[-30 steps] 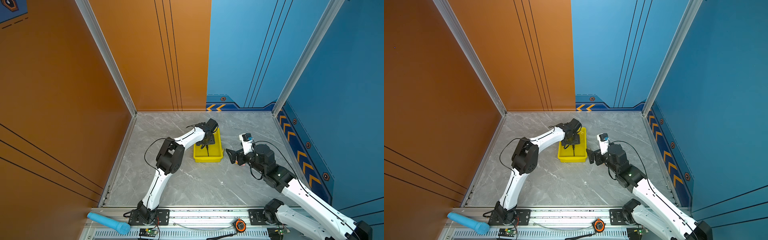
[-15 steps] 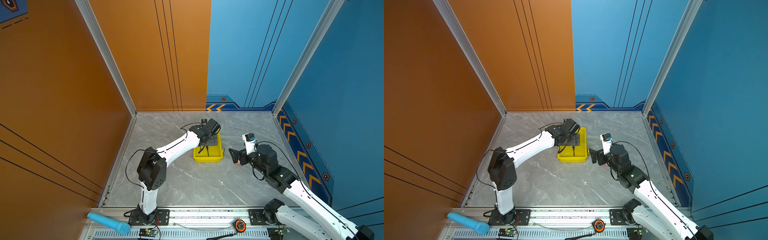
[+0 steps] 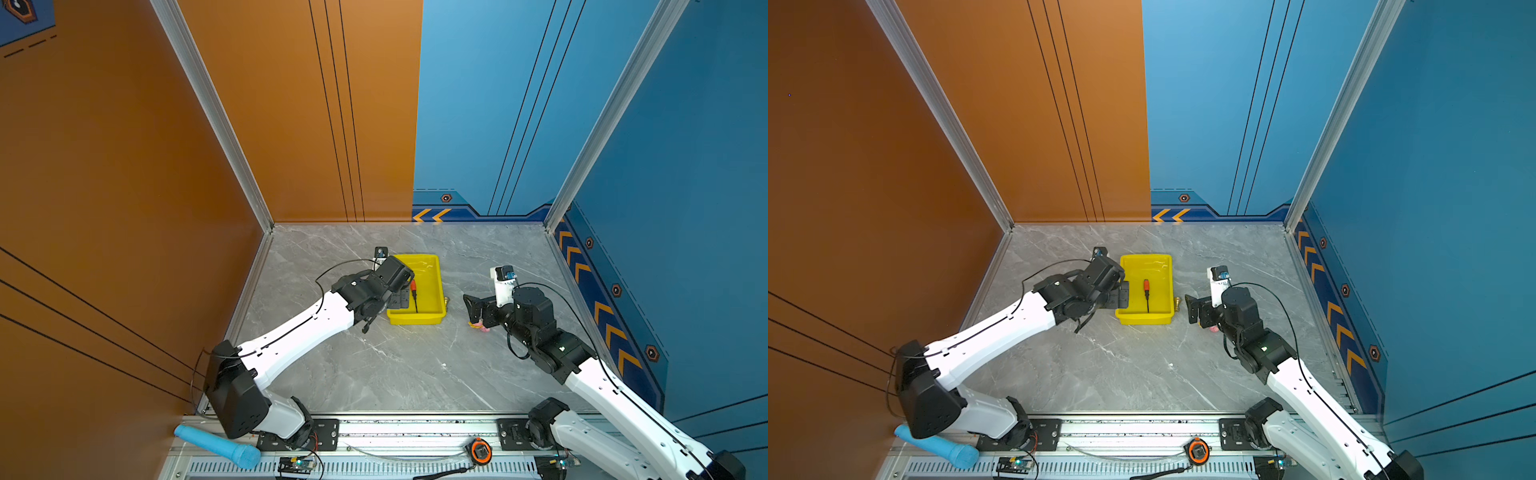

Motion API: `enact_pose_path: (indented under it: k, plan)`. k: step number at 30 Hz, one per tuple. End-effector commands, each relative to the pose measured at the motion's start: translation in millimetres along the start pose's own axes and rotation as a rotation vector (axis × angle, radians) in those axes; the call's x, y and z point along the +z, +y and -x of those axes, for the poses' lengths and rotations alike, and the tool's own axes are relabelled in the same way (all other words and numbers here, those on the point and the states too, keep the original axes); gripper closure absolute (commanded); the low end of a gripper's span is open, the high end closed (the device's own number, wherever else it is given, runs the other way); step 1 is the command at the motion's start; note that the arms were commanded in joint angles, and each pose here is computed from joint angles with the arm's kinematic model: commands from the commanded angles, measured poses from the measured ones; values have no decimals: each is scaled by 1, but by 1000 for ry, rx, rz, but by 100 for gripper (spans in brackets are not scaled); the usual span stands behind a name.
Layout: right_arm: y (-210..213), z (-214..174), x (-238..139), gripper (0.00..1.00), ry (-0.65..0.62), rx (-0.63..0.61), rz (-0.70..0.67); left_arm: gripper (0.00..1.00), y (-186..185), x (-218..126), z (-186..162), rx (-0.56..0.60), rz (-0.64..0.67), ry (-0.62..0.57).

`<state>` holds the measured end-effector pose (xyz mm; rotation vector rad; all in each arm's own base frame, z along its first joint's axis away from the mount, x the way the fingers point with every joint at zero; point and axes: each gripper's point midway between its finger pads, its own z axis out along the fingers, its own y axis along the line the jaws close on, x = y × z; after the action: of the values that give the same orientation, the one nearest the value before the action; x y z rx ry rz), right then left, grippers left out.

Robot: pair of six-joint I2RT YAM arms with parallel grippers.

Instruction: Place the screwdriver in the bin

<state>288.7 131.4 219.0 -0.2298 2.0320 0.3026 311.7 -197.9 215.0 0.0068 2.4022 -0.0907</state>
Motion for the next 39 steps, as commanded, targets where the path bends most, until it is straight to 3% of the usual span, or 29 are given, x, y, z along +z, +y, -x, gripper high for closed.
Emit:
enact_pose_path:
  k: [1,10,15,20,24,27,32,39]
  plan:
    - [-18,0,2,0,18,26,-96,2,37,-4,4,22,25,-50]
    - [-57,4,5,0,-39,57,-270,2,127,7,-20,-63,61,-131]
    - [-68,-1,15,0,-28,69,-305,2,178,14,-34,-157,156,-171]
    - [-88,-15,28,0,-62,126,-373,2,234,26,-57,-286,347,-148]
    - [-92,-24,47,0,-101,89,-357,2,253,38,-61,-243,431,-178]
    - [-106,-35,60,0,-44,83,-388,2,259,46,-51,-217,456,-241]
    - [-116,-29,85,0,20,21,-365,2,258,69,-51,-114,445,-256]
    - [-141,-38,97,0,53,8,-424,2,255,86,-48,-64,419,-326]
